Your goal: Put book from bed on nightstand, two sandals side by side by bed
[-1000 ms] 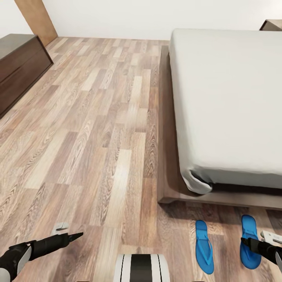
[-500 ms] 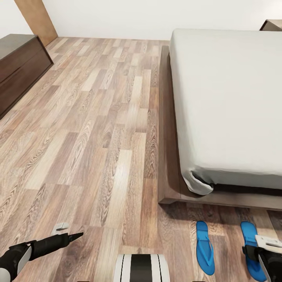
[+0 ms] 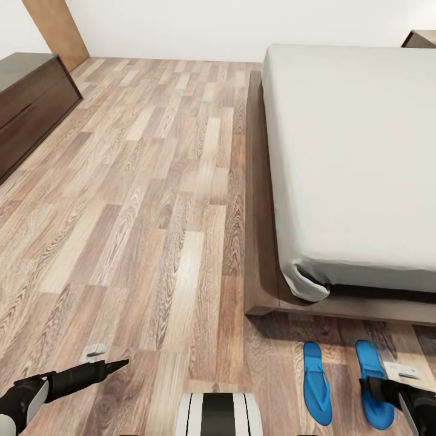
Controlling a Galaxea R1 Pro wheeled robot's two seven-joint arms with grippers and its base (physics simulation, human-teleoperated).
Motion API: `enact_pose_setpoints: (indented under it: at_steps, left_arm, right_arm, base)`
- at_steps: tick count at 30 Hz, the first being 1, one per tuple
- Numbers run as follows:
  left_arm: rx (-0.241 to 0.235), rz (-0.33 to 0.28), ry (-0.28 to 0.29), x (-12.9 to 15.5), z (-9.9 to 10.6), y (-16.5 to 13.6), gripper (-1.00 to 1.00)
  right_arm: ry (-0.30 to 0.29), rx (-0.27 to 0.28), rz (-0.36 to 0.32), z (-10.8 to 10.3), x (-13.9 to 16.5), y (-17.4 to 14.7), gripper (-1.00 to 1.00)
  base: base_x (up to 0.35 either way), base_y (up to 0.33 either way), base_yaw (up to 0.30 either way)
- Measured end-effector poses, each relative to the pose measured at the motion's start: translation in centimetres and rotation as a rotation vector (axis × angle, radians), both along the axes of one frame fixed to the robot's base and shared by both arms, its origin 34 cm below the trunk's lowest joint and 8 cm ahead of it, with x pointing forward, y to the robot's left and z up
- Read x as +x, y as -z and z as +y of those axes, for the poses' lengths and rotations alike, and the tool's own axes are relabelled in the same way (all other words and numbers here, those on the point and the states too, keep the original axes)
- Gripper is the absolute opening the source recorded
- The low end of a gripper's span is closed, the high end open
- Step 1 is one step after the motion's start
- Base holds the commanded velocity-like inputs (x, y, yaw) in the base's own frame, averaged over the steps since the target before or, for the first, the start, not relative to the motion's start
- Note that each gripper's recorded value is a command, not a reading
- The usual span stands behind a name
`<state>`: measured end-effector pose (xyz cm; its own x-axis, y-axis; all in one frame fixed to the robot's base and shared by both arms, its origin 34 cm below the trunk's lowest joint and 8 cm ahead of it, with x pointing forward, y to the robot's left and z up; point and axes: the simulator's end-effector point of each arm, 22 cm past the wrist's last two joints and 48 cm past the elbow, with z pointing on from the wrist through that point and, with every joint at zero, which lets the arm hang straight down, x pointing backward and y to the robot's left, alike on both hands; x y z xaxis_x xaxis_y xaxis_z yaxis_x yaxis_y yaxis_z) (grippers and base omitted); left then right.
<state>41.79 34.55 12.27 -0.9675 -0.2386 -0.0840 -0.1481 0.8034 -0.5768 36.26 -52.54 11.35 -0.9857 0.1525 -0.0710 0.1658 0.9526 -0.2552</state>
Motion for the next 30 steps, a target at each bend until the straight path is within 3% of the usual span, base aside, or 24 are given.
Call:
enact_pose_setpoints:
  at_steps: [4, 13, 19, 30]
  left_arm:
    - [-0.001, 0.000, 0.000, 0.0, 0.0, 0.0, 1.00]
    - [-0.001, 0.000, 0.000, 0.0, -0.1, 0.0, 1.00]
    - [-0.001, 0.000, 0.000, 0.0, -0.1, 0.0, 1.00]
    - [-0.007, 0.001, 0.001, -0.1, -0.7, 0.2, 1.00]
  right_arm:
    - [-0.003, 0.045, -0.006, 0.8, 0.1, 0.2, -1.00]
    - [-0.006, 0.060, -0.009, 1.1, 0.2, 0.2, -1.00]
    - [-0.014, 0.135, -0.020, 2.7, 0.5, 0.5, -1.00]
    - [-0.016, 0.142, -0.020, 3.0, 0.5, 0.6, -1.00]
  base:
    - [0.000, 0.000, 0.000]
    - [0.000, 0.044, 0.000]
    - [0.000, 0.165, 0.000]
    - [0.000, 0.007, 0.000]
